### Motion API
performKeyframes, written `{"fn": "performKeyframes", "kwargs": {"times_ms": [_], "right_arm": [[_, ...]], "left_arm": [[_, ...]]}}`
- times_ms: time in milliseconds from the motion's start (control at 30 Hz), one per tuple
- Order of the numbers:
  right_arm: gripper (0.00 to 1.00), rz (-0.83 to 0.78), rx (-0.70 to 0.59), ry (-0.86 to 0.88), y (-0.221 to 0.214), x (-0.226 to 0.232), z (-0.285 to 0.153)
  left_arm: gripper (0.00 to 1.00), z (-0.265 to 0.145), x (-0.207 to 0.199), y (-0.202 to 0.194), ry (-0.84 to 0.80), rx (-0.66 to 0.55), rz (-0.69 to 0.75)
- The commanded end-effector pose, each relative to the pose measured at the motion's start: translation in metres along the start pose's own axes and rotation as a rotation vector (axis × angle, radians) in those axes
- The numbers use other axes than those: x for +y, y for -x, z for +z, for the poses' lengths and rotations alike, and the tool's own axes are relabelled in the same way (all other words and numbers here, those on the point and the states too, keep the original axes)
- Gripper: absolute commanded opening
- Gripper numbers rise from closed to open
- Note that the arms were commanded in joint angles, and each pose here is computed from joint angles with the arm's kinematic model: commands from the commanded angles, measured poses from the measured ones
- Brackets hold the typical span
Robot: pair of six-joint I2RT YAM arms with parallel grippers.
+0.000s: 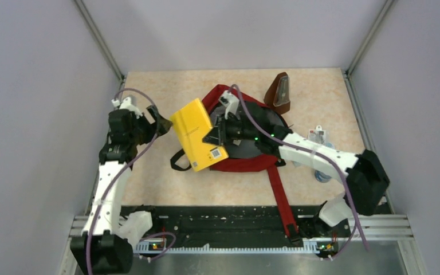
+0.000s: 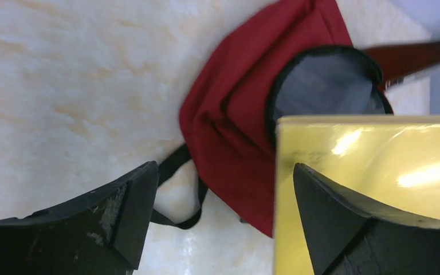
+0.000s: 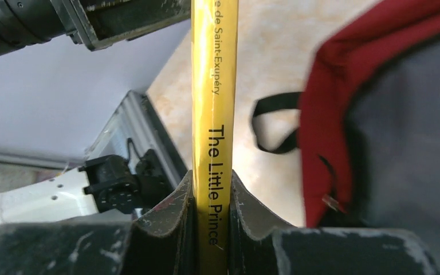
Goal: Pack the student bag
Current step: Pick up the book from the center of the board, then place the book in the student bag.
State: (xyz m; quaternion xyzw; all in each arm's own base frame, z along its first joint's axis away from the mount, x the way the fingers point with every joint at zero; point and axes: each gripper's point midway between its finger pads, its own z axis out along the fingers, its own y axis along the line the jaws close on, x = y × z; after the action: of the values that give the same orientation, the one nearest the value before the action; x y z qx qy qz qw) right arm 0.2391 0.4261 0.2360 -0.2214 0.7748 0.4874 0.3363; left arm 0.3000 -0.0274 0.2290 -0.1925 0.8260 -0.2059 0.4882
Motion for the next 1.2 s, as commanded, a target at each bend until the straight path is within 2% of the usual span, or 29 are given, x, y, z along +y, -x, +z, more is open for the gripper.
{"fn": "performKeyframes", "kwargs": {"times_ms": [0, 133, 233, 300, 433, 500, 700, 900, 967, 1100, 1167], "right_arm": [[0.00, -0.051, -0.182, -0.156, 0.051, -0.026, -0.072], [0.00, -0.033, -0.221, -0.284, 0.054, -0.059, -0.124], [0.00, -0.012, -0.269, -0.363, 0.058, -0.081, -0.160], [0.00, 0.003, -0.296, -0.408, 0.059, -0.093, -0.181], [0.00, 0.021, -0.350, -0.486, 0.062, -0.117, -0.209], [0.00, 0.032, -0.354, -0.496, 0.060, -0.123, -0.212], [0.00, 0.106, -0.285, -0.507, 0.035, -0.138, -0.207], [0.00, 0.144, -0.278, -0.526, 0.017, -0.140, -0.216], [0.00, 0.152, -0.278, -0.522, 0.015, -0.137, -0.218], [0.00, 0.174, -0.271, -0.516, 0.010, -0.132, -0.221], [0.00, 0.176, -0.274, -0.521, 0.011, -0.129, -0.224]], "left_arm": [[0.91, 0.024, -0.045, -0.016, -0.111, 0.154, 0.077], [0.87, 0.042, -0.095, -0.020, -0.238, 0.246, 0.102], [0.85, 0.062, -0.111, -0.023, -0.257, 0.261, 0.066], [0.85, 0.077, -0.110, -0.020, -0.215, 0.199, 0.055], [0.85, 0.103, -0.105, -0.002, -0.129, -0.043, 0.021], [0.85, 0.117, -0.107, -0.012, -0.121, -0.051, 0.019], [0.86, 0.158, -0.098, -0.077, -0.082, 0.208, 0.042], [0.85, 0.165, -0.087, -0.096, -0.049, 0.264, 0.036], [0.80, 0.165, -0.091, -0.101, -0.071, 0.283, 0.014], [0.61, 0.164, -0.104, -0.113, -0.154, 0.334, -0.018], [0.57, 0.164, -0.110, -0.118, -0.181, 0.372, -0.029]]}}
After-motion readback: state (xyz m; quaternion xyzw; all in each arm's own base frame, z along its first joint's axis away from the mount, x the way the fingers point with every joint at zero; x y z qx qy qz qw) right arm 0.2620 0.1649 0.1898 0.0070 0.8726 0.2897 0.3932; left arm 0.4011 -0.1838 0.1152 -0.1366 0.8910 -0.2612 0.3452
